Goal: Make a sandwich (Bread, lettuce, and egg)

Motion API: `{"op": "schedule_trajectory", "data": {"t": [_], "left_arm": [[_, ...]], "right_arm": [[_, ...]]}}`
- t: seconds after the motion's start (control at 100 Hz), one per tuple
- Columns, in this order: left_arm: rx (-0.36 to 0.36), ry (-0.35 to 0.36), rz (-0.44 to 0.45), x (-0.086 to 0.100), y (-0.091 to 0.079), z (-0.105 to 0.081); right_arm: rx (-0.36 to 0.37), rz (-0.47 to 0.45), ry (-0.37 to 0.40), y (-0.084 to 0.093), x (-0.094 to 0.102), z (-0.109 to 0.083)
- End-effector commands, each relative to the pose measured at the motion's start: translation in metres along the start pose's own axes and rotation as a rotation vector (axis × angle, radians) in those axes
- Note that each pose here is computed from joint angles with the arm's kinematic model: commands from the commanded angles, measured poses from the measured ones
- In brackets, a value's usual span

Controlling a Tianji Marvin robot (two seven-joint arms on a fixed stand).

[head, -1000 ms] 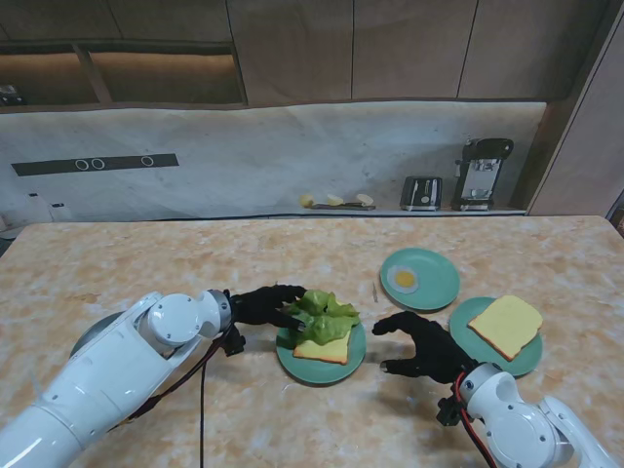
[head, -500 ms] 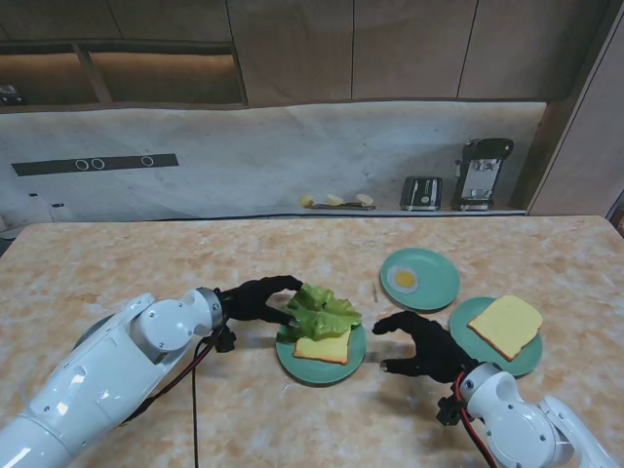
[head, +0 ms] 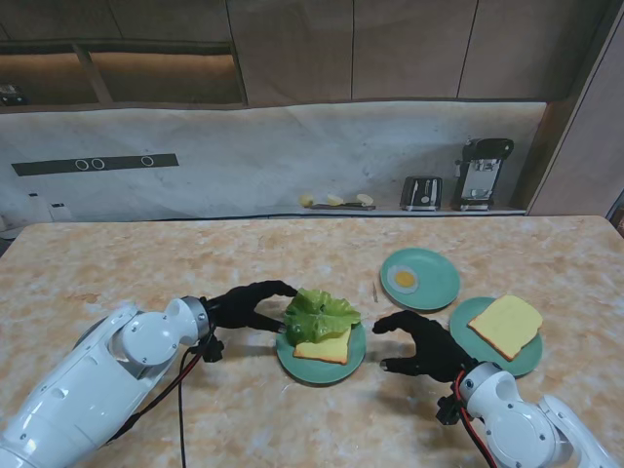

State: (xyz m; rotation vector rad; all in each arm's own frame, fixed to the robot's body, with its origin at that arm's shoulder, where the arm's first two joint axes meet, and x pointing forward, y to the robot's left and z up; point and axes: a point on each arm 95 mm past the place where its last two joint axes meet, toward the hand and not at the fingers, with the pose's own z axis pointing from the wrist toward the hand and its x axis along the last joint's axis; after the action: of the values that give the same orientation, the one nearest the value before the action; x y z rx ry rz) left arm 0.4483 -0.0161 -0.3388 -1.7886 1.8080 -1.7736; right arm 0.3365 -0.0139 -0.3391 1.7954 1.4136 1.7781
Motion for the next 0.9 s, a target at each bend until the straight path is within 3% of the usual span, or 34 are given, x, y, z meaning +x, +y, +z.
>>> {"op": "schedule_trajectory", "data": {"t": [0.0,0.16,0.44,0.89], "left_arm": [[-0.028,-0.004,0.01,-0.002,0.006,-0.004],[-0.018,-0.006,0.026,0.0,0.009,-0.014],[0.108,-0.022,0.046,0.007,0.011,-0.045],[0.262,-0.092,0.007,0.01,0.033,-0.079]], "right_arm": [[0.017,0.011,0.002,-0.006,0.001,0.0],[0.008,0.008,0.005,-0.005,0.0,0.0],[-0.027,-0.046,0.005,0.006,-0.003,0.005],[-0.081,-0.191,-0.055,0.046,-0.015,0.046]]}}
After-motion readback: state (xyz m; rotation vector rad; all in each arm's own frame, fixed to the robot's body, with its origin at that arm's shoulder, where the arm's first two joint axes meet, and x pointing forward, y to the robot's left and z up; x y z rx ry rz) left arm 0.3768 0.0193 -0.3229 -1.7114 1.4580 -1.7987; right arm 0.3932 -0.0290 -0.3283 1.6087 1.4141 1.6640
